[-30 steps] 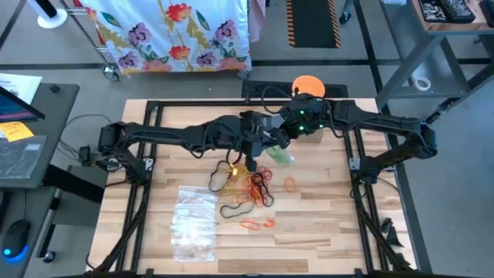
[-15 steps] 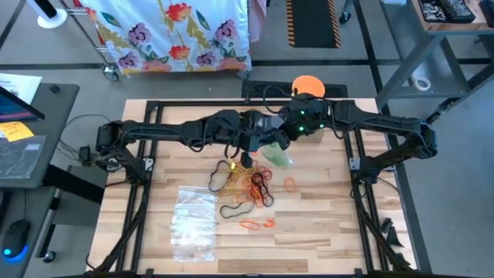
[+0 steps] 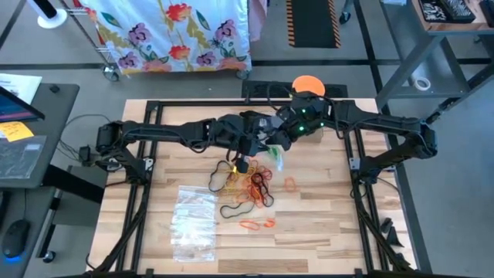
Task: Sort rubber bands
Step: Put the green rubber band into the transparent zip bag, then close the transparent zip bag containing the green rubber bands
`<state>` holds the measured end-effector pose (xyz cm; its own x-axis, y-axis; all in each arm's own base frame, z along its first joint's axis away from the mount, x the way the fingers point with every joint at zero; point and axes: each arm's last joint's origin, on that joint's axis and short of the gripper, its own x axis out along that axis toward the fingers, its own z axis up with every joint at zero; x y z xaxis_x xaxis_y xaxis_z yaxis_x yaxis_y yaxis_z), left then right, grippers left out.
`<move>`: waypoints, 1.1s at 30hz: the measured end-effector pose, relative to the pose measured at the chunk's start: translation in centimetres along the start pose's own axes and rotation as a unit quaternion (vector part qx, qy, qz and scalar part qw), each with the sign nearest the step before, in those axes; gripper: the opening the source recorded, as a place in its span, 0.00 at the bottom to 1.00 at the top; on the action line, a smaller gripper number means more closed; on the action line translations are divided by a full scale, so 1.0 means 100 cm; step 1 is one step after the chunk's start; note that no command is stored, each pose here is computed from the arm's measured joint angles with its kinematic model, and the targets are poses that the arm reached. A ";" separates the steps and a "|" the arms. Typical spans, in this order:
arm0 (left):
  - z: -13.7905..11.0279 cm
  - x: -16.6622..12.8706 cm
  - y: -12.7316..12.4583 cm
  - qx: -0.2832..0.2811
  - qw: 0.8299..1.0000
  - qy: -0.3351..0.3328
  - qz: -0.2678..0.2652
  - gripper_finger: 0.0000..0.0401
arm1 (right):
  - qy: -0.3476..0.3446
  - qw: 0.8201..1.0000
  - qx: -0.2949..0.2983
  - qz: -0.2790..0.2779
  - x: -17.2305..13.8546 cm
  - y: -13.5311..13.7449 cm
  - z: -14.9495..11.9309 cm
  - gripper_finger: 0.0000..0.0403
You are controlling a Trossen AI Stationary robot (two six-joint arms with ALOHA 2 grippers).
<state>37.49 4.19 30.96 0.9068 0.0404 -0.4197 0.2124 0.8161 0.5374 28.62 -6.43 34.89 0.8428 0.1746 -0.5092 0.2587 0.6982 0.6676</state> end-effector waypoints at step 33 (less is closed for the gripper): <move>0.063 -0.091 -0.020 -0.010 0.996 -0.019 0.081 0.37 | 0.002 0.997 0.076 0.010 0.002 0.005 -0.002 0.00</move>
<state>31.11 -1.42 38.35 0.9417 0.1516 -0.3004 0.0544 0.8123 0.5808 28.85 -5.86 35.01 0.8472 0.1899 -0.4962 0.3106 0.5806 0.7526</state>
